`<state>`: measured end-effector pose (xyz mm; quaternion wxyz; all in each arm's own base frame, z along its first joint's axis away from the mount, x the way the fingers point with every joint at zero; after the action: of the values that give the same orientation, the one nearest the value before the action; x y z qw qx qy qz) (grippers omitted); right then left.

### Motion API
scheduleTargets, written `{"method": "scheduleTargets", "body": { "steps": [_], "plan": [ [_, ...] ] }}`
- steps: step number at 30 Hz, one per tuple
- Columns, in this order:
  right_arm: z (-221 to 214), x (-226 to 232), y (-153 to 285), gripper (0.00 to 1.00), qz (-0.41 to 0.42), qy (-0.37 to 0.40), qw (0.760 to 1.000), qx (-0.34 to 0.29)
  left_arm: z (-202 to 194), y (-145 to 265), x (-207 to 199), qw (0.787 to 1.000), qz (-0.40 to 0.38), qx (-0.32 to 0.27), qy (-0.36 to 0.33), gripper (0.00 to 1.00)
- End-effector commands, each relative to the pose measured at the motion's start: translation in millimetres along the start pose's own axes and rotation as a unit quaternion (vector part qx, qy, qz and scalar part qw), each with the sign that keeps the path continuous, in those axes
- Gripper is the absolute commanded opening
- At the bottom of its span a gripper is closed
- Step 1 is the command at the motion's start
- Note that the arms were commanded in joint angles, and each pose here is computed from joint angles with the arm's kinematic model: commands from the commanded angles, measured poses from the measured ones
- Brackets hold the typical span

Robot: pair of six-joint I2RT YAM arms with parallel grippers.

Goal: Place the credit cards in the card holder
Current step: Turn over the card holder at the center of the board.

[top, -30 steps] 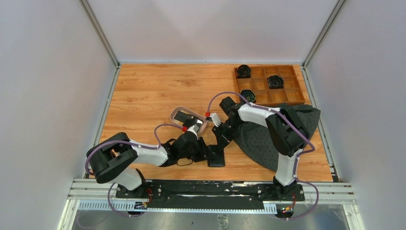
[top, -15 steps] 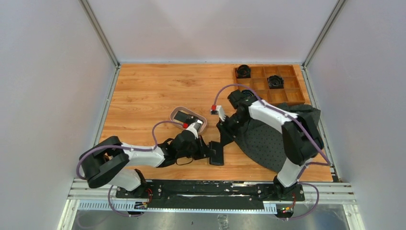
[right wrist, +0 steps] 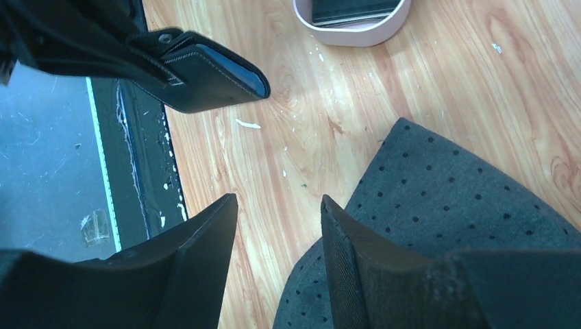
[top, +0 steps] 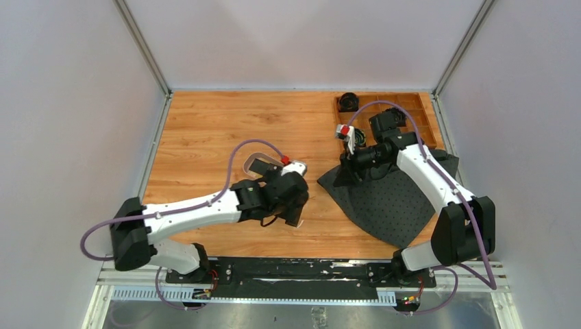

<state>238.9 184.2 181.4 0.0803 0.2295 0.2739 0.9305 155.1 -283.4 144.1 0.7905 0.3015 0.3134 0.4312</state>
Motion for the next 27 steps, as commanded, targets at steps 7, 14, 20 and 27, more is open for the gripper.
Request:
{"method": "scheduleTargets", "body": {
  "steps": [7,14,20,27],
  "plan": [
    [-4.8,-12.3,36.4,0.52,-0.03,-0.035,0.998,-0.052,-30.2,-10.7,23.0,0.939,0.239,0.11,-0.221,0.0],
    [-5.7,-17.0,43.6,0.52,-0.036,-0.045,0.996,-0.065,-44.3,-40.6,-5.4,0.927,0.248,0.117,-0.257,0.0],
    [-5.8,-18.4,47.6,0.52,-0.04,-0.051,0.995,-0.072,-65.7,-74.3,-21.5,0.913,0.253,0.148,-0.284,0.05],
    [-5.9,-21.2,53.8,0.52,-0.044,-0.058,0.994,-0.083,-74.4,-84.4,-36.9,0.919,0.233,0.159,-0.276,0.38]
  ]
}}
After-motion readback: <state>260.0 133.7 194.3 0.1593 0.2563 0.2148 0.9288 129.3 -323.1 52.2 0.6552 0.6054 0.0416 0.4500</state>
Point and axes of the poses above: each gripper's point midway between its finger pads, its own y axis back along the fingers, its own x axis along the line the jaws close on, z = x × y, the point moved 2 cm from there along y, back along the fingers, and after that the axes turned 3 degrees about -y, right-handed, at the moved point
